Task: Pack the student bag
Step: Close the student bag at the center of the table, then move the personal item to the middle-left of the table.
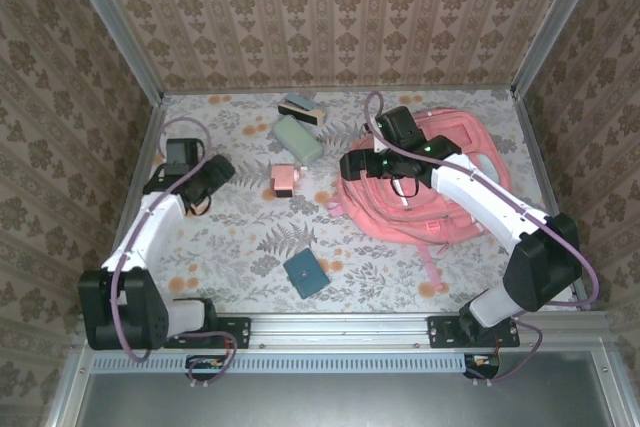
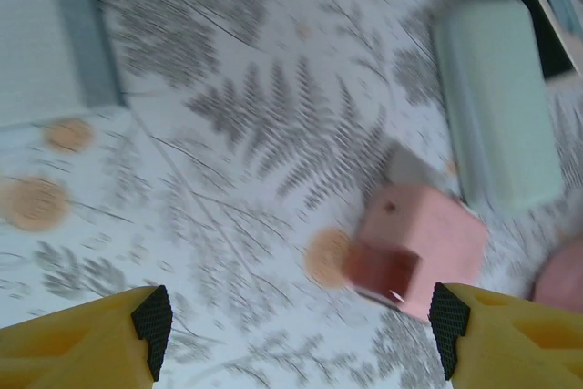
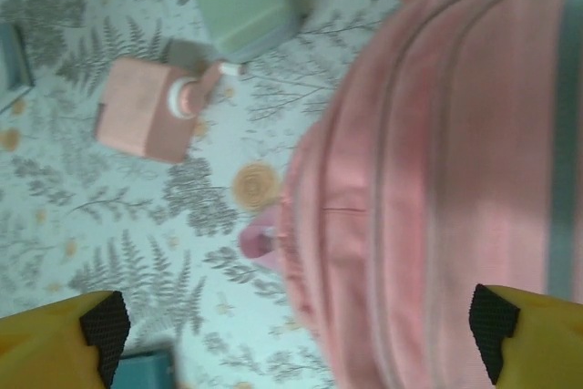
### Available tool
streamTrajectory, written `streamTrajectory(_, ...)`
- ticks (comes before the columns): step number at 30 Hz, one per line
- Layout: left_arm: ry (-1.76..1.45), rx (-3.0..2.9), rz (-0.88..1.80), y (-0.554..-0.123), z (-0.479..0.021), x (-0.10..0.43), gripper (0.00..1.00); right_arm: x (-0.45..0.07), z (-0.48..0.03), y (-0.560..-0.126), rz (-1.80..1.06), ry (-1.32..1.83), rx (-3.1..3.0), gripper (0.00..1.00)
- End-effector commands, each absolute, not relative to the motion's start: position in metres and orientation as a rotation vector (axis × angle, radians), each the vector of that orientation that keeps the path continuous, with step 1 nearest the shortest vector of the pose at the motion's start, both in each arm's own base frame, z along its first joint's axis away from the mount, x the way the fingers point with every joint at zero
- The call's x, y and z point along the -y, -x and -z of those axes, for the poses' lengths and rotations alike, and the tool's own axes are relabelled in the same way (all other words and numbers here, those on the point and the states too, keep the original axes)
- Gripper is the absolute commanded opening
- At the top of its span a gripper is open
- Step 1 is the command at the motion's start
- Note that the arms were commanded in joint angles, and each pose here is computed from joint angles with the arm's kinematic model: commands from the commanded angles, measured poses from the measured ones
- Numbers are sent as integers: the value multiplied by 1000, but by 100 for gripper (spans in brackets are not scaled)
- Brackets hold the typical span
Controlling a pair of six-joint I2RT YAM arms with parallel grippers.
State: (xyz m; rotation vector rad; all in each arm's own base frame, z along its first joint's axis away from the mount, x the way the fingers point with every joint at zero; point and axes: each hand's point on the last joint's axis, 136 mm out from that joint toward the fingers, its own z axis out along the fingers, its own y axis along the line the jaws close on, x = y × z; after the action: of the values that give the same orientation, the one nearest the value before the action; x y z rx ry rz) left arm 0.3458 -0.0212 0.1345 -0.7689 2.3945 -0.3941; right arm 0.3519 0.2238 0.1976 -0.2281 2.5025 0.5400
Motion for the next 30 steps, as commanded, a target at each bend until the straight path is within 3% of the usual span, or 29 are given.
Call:
streamTrajectory(1, 755, -2426, 452, -361, -128, 9, 78, -246, -200, -350, -614, 227, -2496, 99)
streamTrajectory(16, 935, -2521, 451, -434, -58, -45, 75, -289, -188, -321, -622, 339, -2531, 99)
streamTrajectory(22, 1009, -2542, 547, -416, -36, -20, 74, -294, -179, -317, -623, 363, -2546, 100)
streamTrajectory(30, 1019, -2595, 630, -357, -17, 43, 73, -321, -172, -322, -673, 416, -2538, 100)
